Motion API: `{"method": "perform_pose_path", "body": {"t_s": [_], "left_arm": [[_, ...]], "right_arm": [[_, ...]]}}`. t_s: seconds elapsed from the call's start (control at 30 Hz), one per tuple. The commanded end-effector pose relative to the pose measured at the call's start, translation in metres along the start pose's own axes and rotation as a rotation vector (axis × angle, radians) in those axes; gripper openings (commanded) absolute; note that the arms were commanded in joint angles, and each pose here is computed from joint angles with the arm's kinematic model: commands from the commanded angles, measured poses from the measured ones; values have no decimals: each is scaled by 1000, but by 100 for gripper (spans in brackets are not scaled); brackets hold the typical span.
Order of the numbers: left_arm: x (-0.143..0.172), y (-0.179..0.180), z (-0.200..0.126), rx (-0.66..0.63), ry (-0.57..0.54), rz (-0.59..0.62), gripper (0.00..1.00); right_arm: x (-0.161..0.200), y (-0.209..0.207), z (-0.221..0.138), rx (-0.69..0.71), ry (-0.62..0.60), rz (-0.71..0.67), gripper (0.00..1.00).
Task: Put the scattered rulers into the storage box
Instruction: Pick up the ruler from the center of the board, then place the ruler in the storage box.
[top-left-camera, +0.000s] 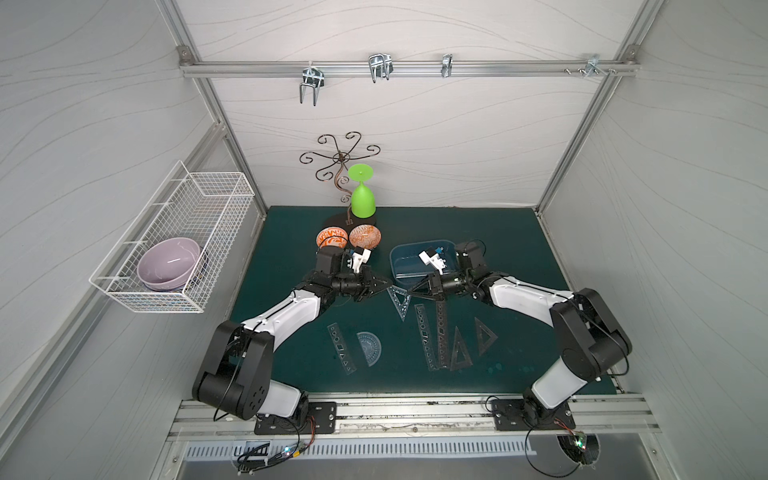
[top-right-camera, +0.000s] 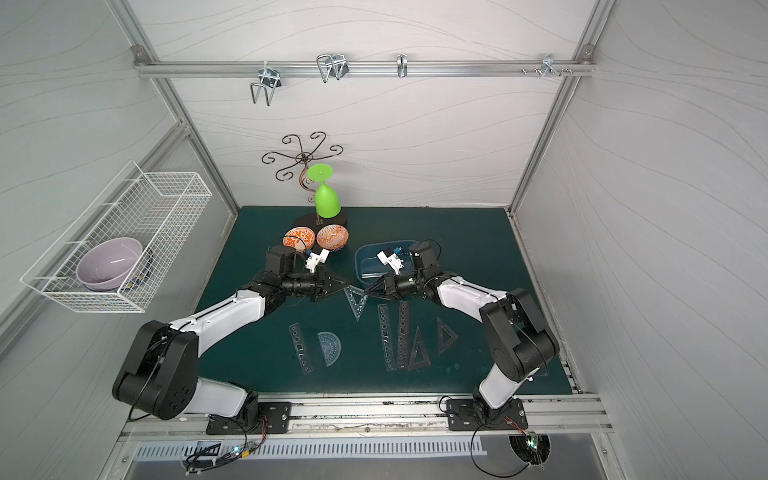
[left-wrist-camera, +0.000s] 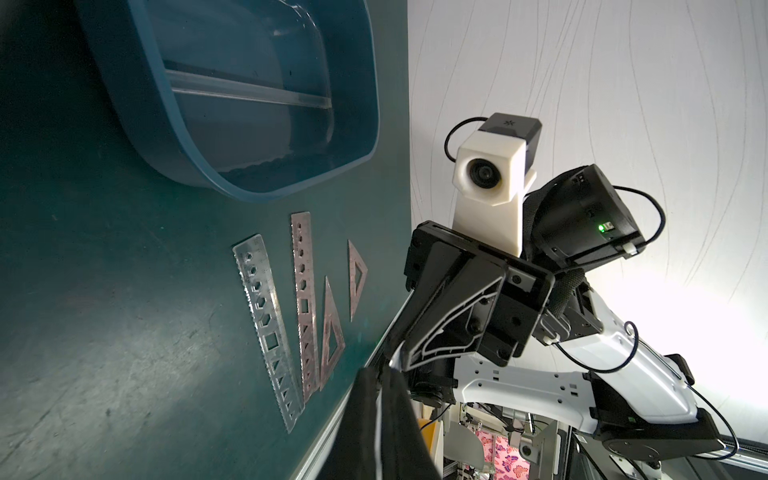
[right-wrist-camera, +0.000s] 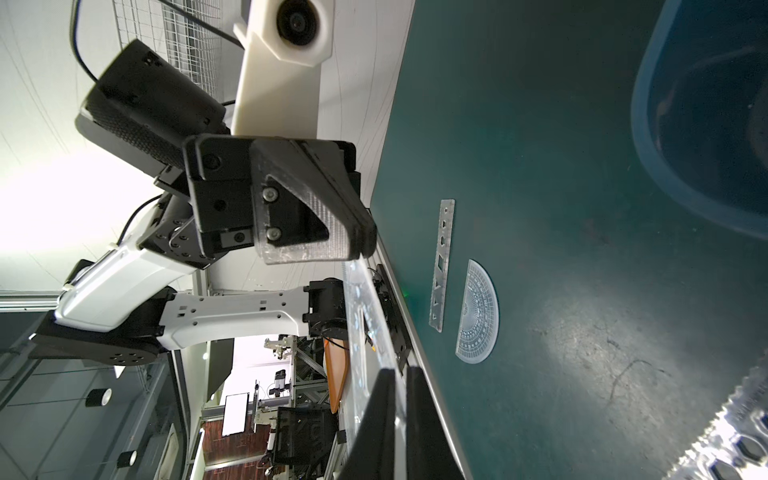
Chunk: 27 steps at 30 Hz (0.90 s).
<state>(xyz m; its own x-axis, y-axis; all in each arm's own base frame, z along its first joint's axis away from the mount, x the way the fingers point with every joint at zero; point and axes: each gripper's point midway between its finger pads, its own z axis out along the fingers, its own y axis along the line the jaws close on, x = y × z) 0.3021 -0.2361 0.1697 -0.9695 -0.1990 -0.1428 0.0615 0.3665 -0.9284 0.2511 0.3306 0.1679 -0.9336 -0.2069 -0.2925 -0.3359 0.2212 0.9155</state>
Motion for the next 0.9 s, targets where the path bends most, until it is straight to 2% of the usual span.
{"method": "perform_pose_path", "body": {"t_s": [0.0,0.13,0.17,0.2,0.27,0.33,0.4,0.53,0.87], "left_arm": [[-9,-11,1,18,-22,62,0],[-9,-10,1,-4,-16,71,0],[-9,-9,0,-20,-15,73,4],[-10,-8,-1,-40,-14,74,11],[-12,-5,-5,-93,-12,82,32],[-14,-1,-10,-149,-26,97,44],[-15,4,-12,-180,-42,102,53],[-16,17,-15,-250,-53,107,56],[-12,32,-13,-292,-26,89,56]], "right_arm": [[-10,13,1,-37,-5,-43,0],[-18,10,-3,-18,-22,-34,0],[-22,8,-6,-6,-29,-39,0],[-26,4,-10,10,-38,-41,0],[-41,-10,-24,72,-73,-53,0],[-59,-24,-37,132,-104,-75,0],[-76,-39,-47,202,-121,-94,0],[-106,-64,-52,331,-108,-147,0],[-133,-87,-39,351,31,-245,0]]}}
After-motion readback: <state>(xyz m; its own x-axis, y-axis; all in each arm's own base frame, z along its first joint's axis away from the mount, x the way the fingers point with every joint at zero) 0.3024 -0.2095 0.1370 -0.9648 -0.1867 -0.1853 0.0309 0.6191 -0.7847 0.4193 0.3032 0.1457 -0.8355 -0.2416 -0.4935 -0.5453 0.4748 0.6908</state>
